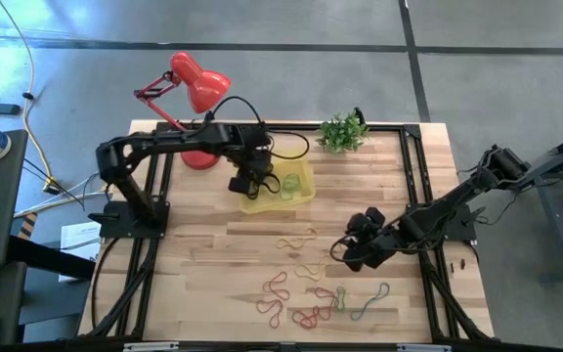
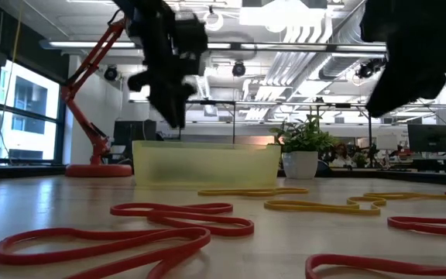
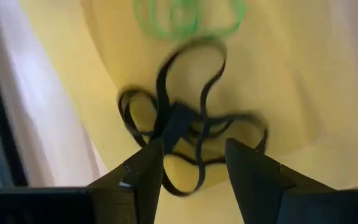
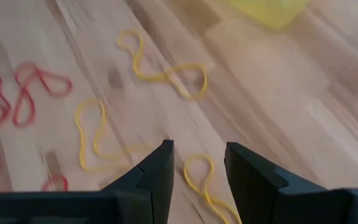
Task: Pick and place rubber bands into bin
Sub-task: Put the yellow rubber band into the yellow bin
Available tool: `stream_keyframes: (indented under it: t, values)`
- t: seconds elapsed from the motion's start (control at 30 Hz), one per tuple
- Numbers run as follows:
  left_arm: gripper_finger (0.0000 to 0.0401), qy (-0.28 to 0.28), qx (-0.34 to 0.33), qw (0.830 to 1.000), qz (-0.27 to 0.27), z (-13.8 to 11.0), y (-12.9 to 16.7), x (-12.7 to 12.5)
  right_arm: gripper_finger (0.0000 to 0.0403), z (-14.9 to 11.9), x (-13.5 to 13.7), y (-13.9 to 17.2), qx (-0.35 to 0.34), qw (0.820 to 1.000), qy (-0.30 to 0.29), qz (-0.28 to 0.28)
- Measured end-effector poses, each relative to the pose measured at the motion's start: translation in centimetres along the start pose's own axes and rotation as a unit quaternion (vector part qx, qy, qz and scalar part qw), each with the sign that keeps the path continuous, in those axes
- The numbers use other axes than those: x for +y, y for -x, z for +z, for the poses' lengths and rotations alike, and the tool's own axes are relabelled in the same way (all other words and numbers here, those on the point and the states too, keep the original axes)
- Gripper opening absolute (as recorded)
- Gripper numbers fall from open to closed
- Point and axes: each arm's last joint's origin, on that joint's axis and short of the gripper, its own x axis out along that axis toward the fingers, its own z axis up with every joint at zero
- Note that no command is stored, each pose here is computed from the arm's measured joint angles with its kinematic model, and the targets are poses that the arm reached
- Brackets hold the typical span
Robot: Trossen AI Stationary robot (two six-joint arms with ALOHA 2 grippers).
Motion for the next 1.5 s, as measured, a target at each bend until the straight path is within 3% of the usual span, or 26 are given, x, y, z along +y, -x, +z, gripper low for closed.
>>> stream_keyframes:
  t: [0.17, 0.37, 0.67, 0.87, 1.07, 1.5]
  values:
    - [0.0149, -0.046, -0.064, 0.997, 0.022, 2.2, 4.0, -2.8, 0.0134, -0.5, -0.6, 0.0, 0.039, 0.999, 0.002, -0.018]
    - [0.0138, -0.111, -0.125, 0.986, 0.015, 4.1, 7.3, -8.0, 0.0134, 0.0, -0.3, -0.1, 0.015, 0.999, 0.029, -0.007]
    - [0.0136, -0.166, -0.111, 0.980, 0.016, 5.2, 8.0, -12.8, 0.0134, 3.3, -0.2, -2.0, -0.023, 0.983, 0.173, 0.063]
    - [0.0134, -0.143, -0.098, 0.985, 0.014, 4.5, 8.8, -13.3, 0.0134, 5.3, -0.8, -4.8, -0.011, 0.971, 0.200, 0.132]
    - [0.0135, -0.098, -0.087, 0.991, 0.033, 1.9, 9.1, -13.6, 0.0134, 6.2, -0.7, -7.4, -0.010, 0.956, 0.228, 0.182]
    - [0.0136, 0.053, -0.154, 0.982, 0.094, -5.0, 10.5, -15.7, 0.0134, 7.2, 0.6, -12.1, 0.045, 0.940, 0.269, 0.207]
